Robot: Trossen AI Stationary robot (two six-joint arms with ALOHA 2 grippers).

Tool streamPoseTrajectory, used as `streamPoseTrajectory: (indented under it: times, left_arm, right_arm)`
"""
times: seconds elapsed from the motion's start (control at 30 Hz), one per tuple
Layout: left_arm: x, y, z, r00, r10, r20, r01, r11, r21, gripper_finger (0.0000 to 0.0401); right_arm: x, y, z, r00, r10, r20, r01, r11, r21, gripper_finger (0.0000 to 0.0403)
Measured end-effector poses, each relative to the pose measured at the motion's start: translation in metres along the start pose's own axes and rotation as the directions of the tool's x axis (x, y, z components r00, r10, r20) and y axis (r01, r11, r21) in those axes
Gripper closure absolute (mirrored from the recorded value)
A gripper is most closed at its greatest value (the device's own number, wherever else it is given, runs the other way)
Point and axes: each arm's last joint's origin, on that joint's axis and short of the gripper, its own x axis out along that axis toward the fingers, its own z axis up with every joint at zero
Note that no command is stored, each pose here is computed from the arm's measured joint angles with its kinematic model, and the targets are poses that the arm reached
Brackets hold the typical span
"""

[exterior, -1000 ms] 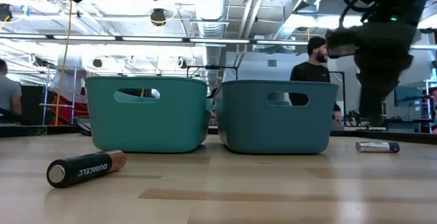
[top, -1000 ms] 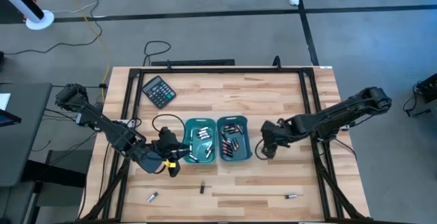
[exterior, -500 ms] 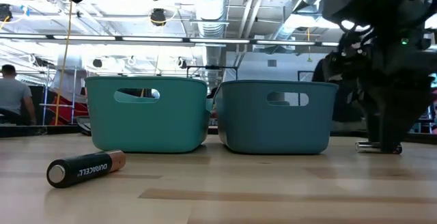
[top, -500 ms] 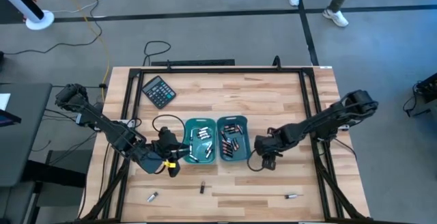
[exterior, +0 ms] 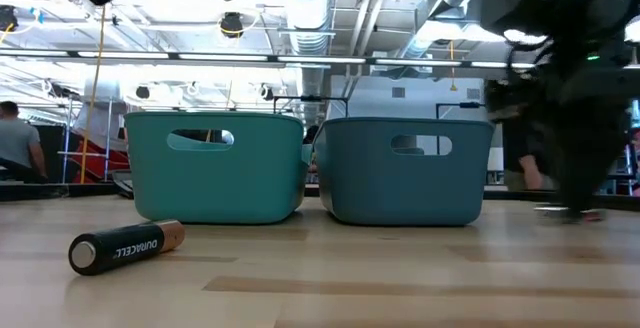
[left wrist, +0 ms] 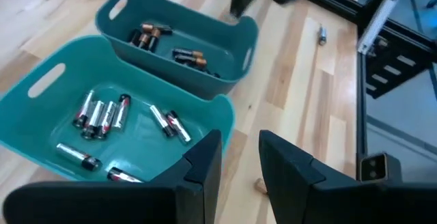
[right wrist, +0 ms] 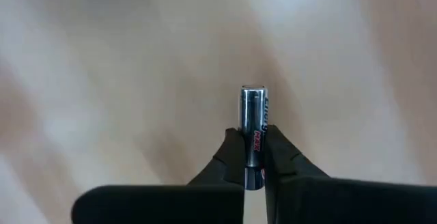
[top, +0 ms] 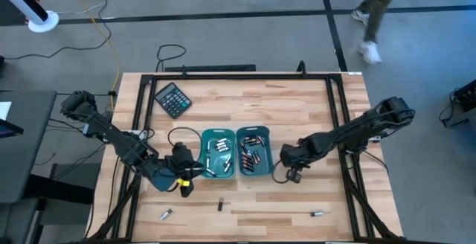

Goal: Sort batteries
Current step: Put the silver battery into the green bin

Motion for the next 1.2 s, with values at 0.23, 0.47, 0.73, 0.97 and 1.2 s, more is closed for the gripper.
streamPoseTrajectory:
  times: [0.23, 0.47, 0.73, 0.97, 1.2]
  left_arm:
    - [-0.014, -0.009, -0.013, 0.998, 0.014, 0.059, -0.019, 0.996, 0.086, 0.0305]
    - [-0.024, -0.006, -0.028, 0.996, 0.080, 0.051, -0.085, 0.990, 0.109, 0.0305]
    - [-0.033, -0.003, -0.037, 0.993, 0.108, 0.045, -0.113, 0.980, 0.161, 0.0305]
    - [-0.043, 0.004, -0.043, 0.995, 0.095, 0.042, -0.101, 0.976, 0.195, 0.0305]
    - [-0.046, 0.040, -0.073, 0.994, -0.058, 0.089, 0.051, 0.996, 0.078, 0.0305]
  right_arm:
    - [-0.043, -0.014, -0.018, 0.999, -0.045, -0.020, 0.047, 0.991, 0.128, 0.0390]
    - [-0.107, -0.004, 0.004, 0.984, -0.096, 0.149, 0.071, 0.983, 0.168, 0.0392]
    - [-0.158, 0.036, 0.091, 0.908, -0.059, 0.416, 0.022, 0.995, 0.092, 0.0393]
    - [-0.130, 0.090, 0.184, 0.884, 0.049, 0.465, 0.006, 0.993, -0.117, 0.0393]
    - [-0.049, 0.111, 0.244, 0.943, 0.142, 0.302, -0.094, 0.981, -0.167, 0.0393]
